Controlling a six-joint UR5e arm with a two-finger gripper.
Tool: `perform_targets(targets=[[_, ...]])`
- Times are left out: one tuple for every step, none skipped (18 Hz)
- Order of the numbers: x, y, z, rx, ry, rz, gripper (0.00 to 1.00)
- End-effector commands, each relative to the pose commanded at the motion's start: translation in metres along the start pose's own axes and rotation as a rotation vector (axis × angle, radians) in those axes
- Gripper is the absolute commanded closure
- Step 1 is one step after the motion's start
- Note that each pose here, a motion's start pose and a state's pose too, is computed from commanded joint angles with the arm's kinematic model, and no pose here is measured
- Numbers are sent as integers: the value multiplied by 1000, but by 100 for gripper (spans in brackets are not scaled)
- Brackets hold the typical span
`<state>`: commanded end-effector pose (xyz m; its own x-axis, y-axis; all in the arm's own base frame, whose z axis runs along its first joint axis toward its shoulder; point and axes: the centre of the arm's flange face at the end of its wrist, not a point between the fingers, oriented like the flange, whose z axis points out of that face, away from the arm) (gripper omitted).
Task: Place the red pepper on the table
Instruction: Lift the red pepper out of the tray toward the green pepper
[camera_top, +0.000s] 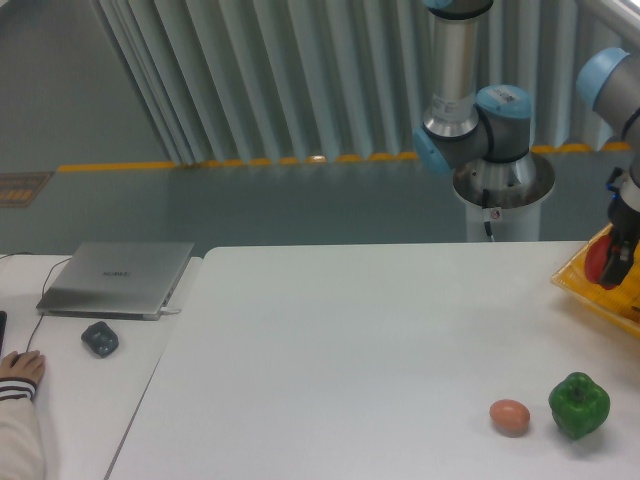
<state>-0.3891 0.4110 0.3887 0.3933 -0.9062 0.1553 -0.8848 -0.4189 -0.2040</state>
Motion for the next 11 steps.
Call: perform_targets(targets=[[-4, -7, 1, -3, -1, -31, 40], [-11, -17, 0, -13, -17, -56, 40], [-17, -25, 2, -6, -32, -63, 40], [-22, -30, 1, 13, -60, -105, 40], [-23, -31, 0, 20, -72, -143, 40], [-26, -36, 0, 16, -83, -168, 40], [-34, -49, 3, 6, -96, -191, 40], [-41, -54, 8, 3, -100, -210, 40], [-46, -63, 12, 0, -104, -232, 40], [-51, -75, 13, -6, -122, -303, 40], [-61, -86, 19, -18, -142, -355, 40]])
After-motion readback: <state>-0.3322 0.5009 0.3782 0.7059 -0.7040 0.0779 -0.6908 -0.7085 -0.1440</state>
